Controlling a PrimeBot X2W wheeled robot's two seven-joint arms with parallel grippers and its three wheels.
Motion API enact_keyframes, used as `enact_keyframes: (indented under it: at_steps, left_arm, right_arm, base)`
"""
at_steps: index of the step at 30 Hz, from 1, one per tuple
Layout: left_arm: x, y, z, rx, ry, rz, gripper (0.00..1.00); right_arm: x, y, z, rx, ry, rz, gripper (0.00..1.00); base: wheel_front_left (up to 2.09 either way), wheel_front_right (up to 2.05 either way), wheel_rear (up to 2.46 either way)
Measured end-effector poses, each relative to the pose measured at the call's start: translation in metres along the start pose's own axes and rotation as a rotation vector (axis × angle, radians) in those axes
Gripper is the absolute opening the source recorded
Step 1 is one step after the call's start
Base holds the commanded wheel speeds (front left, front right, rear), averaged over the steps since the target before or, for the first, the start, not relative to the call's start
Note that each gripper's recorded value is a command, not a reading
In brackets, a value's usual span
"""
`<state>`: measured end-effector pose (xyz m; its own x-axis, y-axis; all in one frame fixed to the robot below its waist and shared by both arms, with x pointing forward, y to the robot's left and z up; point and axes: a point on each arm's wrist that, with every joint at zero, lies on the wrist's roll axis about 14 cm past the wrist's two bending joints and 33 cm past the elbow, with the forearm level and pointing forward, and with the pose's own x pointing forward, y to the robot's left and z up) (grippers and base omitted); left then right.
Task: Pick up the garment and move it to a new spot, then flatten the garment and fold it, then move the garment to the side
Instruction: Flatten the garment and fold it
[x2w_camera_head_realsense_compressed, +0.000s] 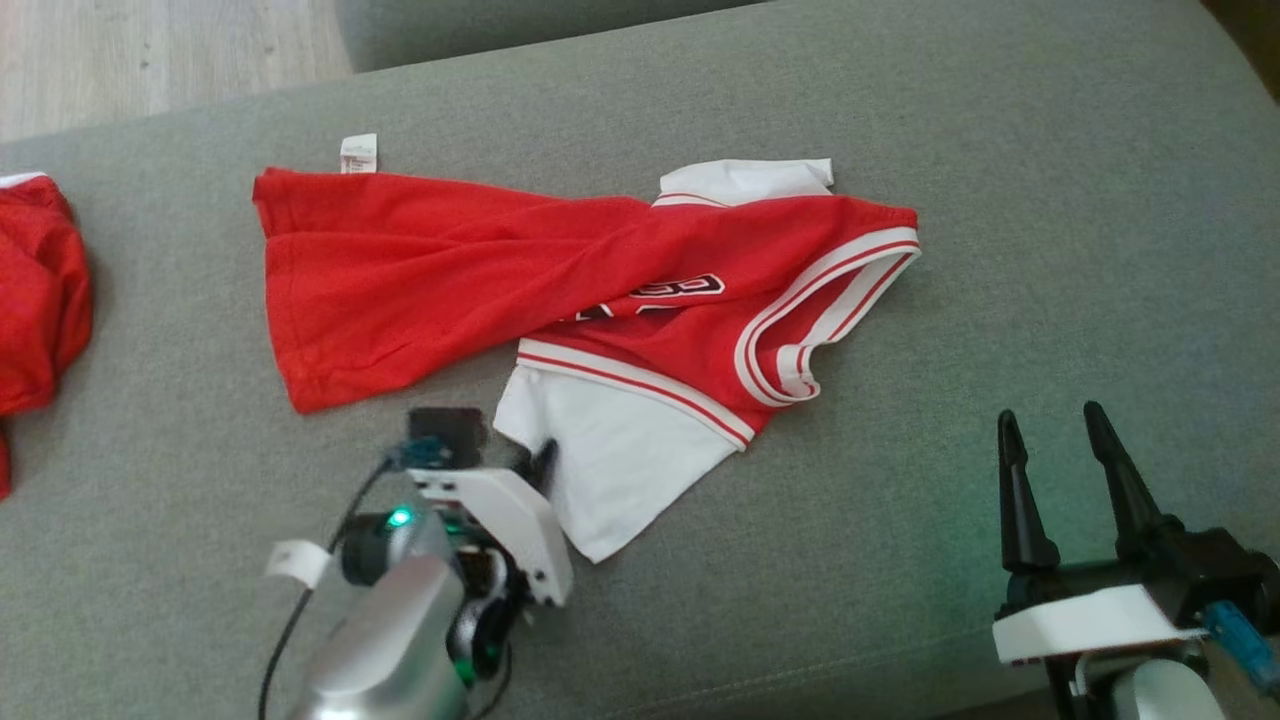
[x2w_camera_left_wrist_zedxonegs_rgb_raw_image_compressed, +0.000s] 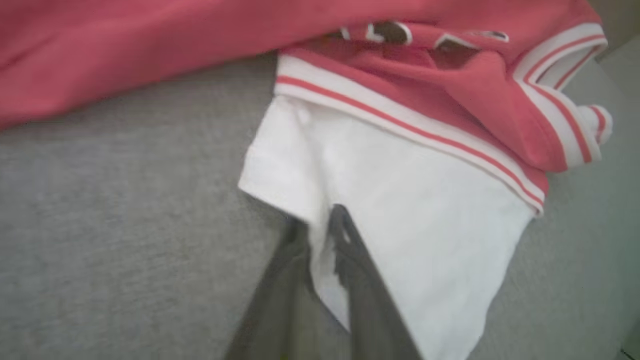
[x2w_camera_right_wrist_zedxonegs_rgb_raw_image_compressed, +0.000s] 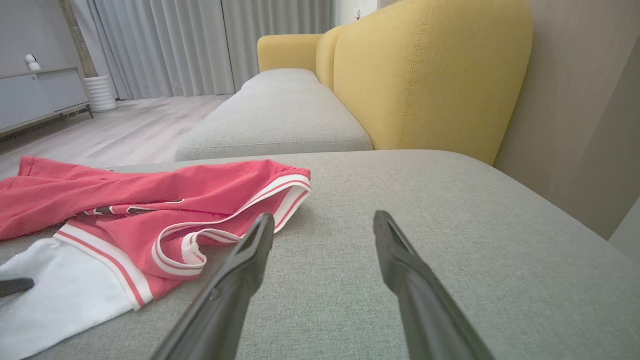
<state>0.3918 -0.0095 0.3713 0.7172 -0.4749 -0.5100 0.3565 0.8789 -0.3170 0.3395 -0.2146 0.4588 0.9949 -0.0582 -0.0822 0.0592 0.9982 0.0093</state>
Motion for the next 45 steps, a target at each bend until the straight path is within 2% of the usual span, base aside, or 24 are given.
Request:
enact_keyframes:
  at_steps: [7, 17, 19, 20, 21, 22, 25, 30, 33, 35, 36, 45]
  left_arm:
    - [-0.009, -0.048, -0.016, 0.055, 0.061, -0.178, 0.0]
    - [-0.054, -0.171, -0.021, 0.104, 0.077, -0.574, 0.0]
    - [-0.062, -0.188, -0.021, 0.074, 0.08, -0.619, 0.0]
    - [-0.064, -0.192, -0.024, 0.072, 0.09, -0.629, 0.33]
    - [-0.065, -0.195, -0.028, 0.081, 0.1, -0.632, 0.96]
    - [-0.065, -0.196, -0.034, 0.095, 0.112, -0.63, 1.0]
    - [-0.063, -0.196, -0.04, 0.107, 0.122, -0.617, 1.0]
    - [-0.052, -0.18, -0.04, 0.169, 0.114, -0.557, 1.0]
    - [-0.049, -0.153, -0.034, 0.19, 0.097, -0.483, 1.0]
    - [-0.048, -0.126, -0.025, 0.193, 0.062, -0.401, 1.0]
    - [-0.05, -0.096, -0.018, 0.21, 0.034, -0.308, 1.0]
    - [-0.077, 0.034, 0.011, 0.154, -0.056, 0.122, 1.0]
  right_arm:
    - [-0.001, 0.0, 0.005, 0.006, -0.017, -0.002, 1.0]
    - [-0.009, -0.003, 0.006, 0.027, -0.023, -0.017, 1.0]
    - [-0.011, -0.006, 0.006, 0.03, -0.021, -0.028, 1.0]
    - [-0.013, -0.008, 0.005, 0.03, -0.018, -0.033, 1.0]
    - [-0.014, -0.009, 0.003, 0.03, -0.013, -0.038, 1.0]
    - [-0.015, -0.01, 0.002, 0.031, -0.008, -0.043, 1.0]
    - [-0.018, -0.014, 0.001, 0.035, -0.005, -0.058, 1.0]
    - [-0.02, -0.021, 0.001, 0.041, -0.006, -0.079, 1.0]
    - [-0.02, -0.022, 0.003, 0.042, -0.012, -0.082, 1.0]
    - [-0.02, -0.022, 0.004, 0.044, -0.017, -0.082, 1.0]
    - [-0.018, -0.022, 0.005, 0.045, -0.022, -0.078, 1.0]
    - [-0.012, -0.007, 0.003, 0.05, -0.018, -0.027, 1.0]
  base:
    - [0.0, 0.0, 0.0]
    - [0.0, 0.0, 0.0]
    - [0.0, 0.0, 0.0]
    - [0.0, 0.0, 0.0]
    - [0.0, 0.0, 0.0]
    - [0.0, 0.0, 0.0]
    - [0.0, 0.0, 0.0]
    - [0.0, 0.0, 0.0]
    - [0.0, 0.0, 0.0]
    - [0.0, 0.0, 0.0]
    - [0.0, 0.0, 0.0]
    - [0.0, 0.0, 0.0]
